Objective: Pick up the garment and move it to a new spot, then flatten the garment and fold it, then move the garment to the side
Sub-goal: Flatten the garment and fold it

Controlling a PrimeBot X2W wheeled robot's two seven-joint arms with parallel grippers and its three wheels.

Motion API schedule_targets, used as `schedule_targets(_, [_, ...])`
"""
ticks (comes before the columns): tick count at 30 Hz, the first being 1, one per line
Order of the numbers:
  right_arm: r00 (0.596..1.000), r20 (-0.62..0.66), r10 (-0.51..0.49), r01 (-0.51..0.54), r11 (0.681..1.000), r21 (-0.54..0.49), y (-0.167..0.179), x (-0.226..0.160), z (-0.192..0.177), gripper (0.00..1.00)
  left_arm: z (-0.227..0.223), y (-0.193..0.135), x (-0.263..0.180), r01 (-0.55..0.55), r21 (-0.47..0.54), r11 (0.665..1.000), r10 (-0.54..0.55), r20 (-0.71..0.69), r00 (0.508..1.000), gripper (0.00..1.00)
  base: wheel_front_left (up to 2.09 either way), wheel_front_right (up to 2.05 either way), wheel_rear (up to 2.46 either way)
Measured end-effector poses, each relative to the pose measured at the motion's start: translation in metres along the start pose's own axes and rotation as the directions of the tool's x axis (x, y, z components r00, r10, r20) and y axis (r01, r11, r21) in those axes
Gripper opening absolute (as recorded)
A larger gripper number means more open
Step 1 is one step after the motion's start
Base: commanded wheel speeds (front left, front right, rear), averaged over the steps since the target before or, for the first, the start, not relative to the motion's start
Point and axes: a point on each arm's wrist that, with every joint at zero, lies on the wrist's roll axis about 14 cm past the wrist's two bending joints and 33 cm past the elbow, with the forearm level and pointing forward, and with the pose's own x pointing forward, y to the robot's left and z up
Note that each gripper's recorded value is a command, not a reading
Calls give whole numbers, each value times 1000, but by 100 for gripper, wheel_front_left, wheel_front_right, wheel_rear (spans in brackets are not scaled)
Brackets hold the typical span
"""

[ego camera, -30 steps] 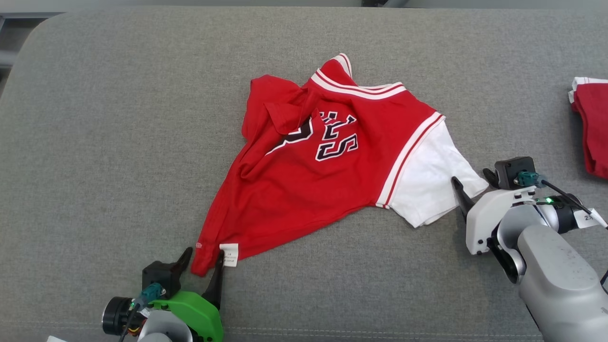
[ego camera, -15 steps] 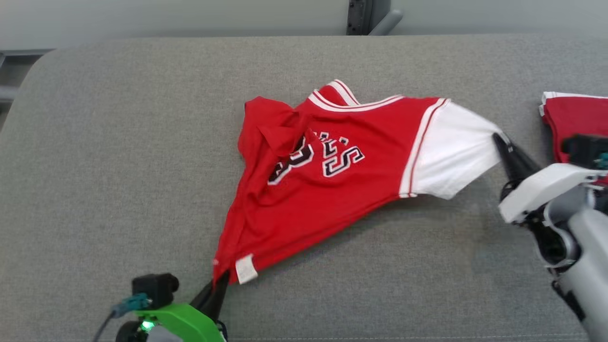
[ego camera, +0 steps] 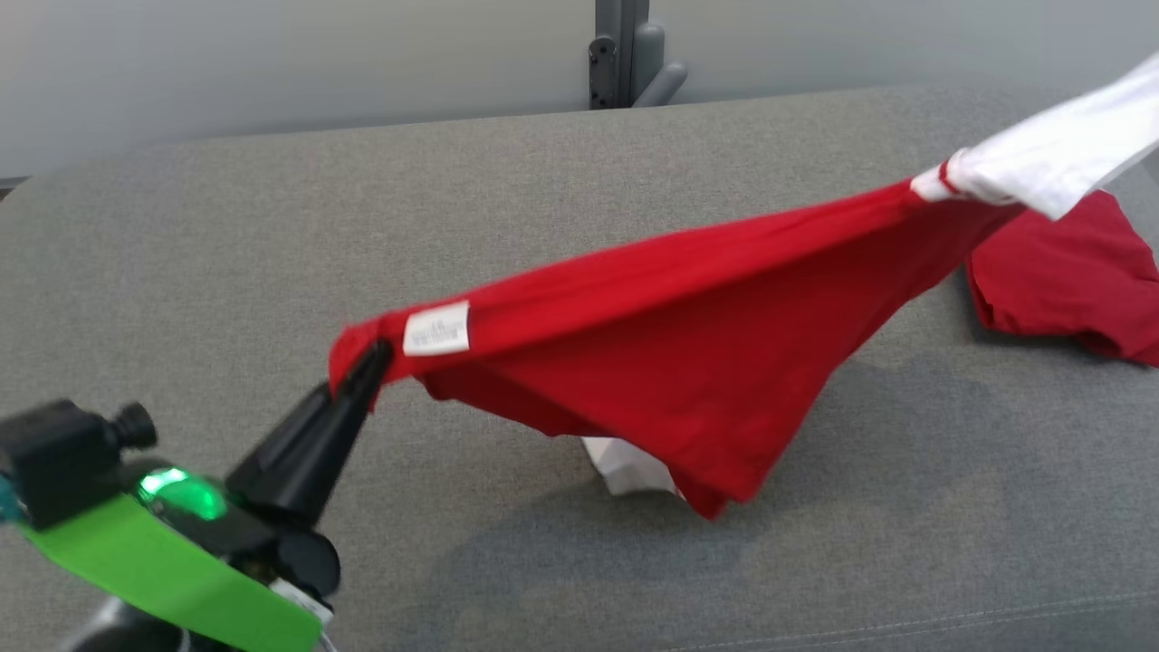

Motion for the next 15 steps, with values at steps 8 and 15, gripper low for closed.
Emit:
schedule_targets(8, [999, 44, 28, -21, 989, -144, 10, 65, 47, 0, 97, 15, 66, 43, 219, 975, -50, 30, 998, 0, 0, 0, 0])
schedule_targets(15, [1000, 8, 12, -11, 982, -188, 18, 169, 13, 0, 140, 95, 165, -122, 287, 950, 123, 16, 992, 0, 0, 0, 0])
